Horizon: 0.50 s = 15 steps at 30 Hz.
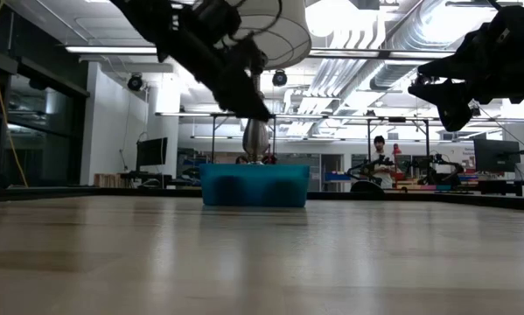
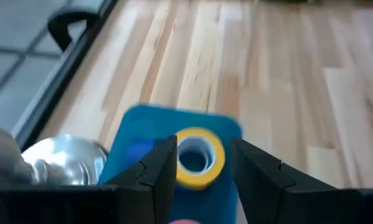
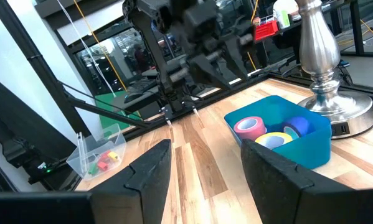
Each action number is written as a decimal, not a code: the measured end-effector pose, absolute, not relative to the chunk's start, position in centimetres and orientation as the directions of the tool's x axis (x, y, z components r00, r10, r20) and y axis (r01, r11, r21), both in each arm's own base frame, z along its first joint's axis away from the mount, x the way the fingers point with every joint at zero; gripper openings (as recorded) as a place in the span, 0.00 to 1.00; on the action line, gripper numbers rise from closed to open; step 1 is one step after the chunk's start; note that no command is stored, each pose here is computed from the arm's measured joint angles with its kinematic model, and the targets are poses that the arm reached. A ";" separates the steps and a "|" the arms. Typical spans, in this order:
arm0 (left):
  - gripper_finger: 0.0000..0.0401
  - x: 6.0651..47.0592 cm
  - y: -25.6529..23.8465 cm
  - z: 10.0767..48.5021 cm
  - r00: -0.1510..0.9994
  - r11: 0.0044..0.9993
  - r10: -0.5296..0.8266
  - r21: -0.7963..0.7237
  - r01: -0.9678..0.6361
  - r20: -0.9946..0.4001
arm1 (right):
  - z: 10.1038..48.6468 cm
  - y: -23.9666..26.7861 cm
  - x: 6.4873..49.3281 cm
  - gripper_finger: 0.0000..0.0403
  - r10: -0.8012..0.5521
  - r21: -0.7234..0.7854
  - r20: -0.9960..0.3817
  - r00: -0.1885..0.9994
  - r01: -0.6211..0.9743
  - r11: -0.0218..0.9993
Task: Pick and place Stapler, Stapler remover, tape
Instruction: Return to Home Position
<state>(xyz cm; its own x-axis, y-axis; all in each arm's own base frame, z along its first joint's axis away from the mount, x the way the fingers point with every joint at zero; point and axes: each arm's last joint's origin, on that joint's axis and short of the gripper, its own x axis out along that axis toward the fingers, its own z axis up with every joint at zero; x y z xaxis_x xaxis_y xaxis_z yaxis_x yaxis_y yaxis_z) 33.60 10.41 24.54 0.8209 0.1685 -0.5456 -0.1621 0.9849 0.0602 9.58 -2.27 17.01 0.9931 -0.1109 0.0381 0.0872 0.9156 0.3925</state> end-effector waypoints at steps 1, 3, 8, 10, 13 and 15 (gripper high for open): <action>0.36 33.5 10.1 25.1 0.831 0.986 0.165 0.076 -0.148 -0.531 | 17.0 -2.3 9.6 0.46 -0.111 0.393 0.038 0.993 0.087 0.916; 0.36 33.2 9.4 26.1 0.847 0.986 0.163 0.110 -0.124 -0.506 | 17.0 -2.3 9.6 0.46 -0.111 0.392 0.038 0.993 0.087 0.916; 0.36 32.2 7.0 28.4 0.866 0.973 0.172 0.216 -0.076 -0.469 | 17.0 -2.3 9.6 0.46 -0.111 0.392 0.039 0.993 0.087 0.916; 0.36 31.8 6.1 28.9 0.873 0.966 0.157 0.256 -0.038 -0.463 | 17.0 -2.3 9.6 0.46 -0.111 0.392 0.039 0.993 0.087 0.916; 0.36 29.7 5.1 29.6 0.891 0.961 0.116 0.277 0.011 -0.439 | 17.0 -2.3 9.6 0.46 -0.111 0.392 0.038 0.993 0.087 0.916; 0.36 28.2 4.8 30.1 0.917 0.956 0.117 0.293 0.000 -0.381 | 17.0 -2.3 9.6 0.46 -0.111 0.392 0.039 0.993 0.087 0.916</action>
<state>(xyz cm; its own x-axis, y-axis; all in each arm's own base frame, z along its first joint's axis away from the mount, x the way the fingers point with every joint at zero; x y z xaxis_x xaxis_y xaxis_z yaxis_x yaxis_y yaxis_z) 28.21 4.80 30.05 0.9173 0.1168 -0.3806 0.0001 0.9560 0.2935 9.57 -2.27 17.02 0.9931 -0.1108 0.0390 0.0867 0.9157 0.3924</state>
